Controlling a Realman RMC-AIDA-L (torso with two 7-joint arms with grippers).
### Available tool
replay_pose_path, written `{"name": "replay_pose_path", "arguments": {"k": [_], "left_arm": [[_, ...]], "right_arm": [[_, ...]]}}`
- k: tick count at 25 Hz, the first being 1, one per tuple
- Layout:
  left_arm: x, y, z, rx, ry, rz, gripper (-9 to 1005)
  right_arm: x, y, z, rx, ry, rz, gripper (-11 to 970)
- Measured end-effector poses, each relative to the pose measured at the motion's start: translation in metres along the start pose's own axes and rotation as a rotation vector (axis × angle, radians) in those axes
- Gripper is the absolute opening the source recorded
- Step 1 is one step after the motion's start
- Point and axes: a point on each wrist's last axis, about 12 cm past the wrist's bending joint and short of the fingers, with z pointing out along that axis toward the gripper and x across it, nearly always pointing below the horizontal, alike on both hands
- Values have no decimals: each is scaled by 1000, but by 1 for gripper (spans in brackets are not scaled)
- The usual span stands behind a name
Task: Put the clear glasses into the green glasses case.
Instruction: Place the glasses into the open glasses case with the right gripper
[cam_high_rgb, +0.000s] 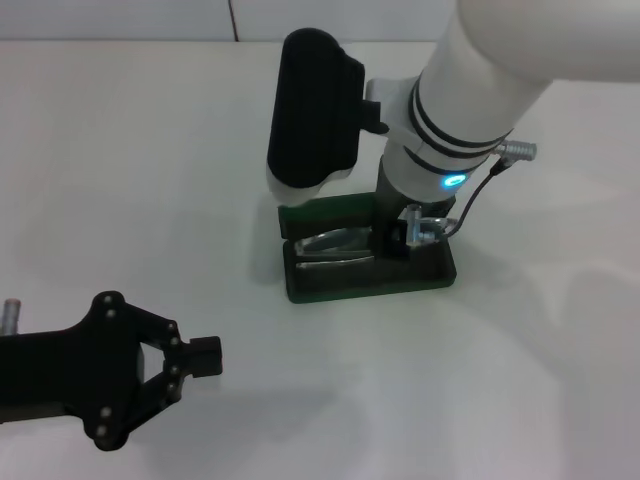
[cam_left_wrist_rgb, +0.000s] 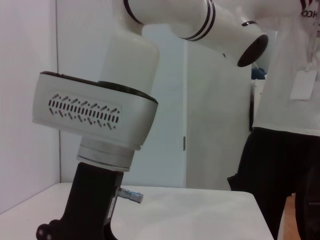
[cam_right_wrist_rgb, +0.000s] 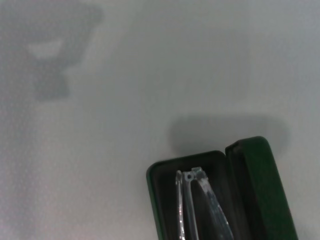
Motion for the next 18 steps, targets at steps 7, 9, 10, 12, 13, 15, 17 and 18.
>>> {"name": "replay_pose_path", "arguments": {"k": [7, 9, 10, 12, 13, 15, 17, 18], "left_arm": [[2, -1, 2, 0, -9, -3, 49], [2, -1, 3, 0, -10, -3, 49], [2, -1, 3, 0, -10, -3, 49], [2, 0, 3, 0, -11, -3, 49], [2, 0, 4, 0, -12, -4, 49], [3, 0, 5, 1, -16, -7, 49], [3, 0, 7, 2, -21, -9, 49], [3, 0, 7, 2, -22, -10, 49]], "right_arm": [[-1, -1, 1, 41, 59, -15, 104], [0, -1, 1, 42, 63, -15, 104], [0, 0, 1, 41, 65, -15, 104], [1, 2, 3, 41, 73, -23, 104], [1, 2, 3, 42, 76, -26, 104], [1, 4, 5, 44, 81, -35, 104], [1, 6, 7, 47, 83, -46, 104], [0, 6, 7, 49, 83, -50, 104]]}}
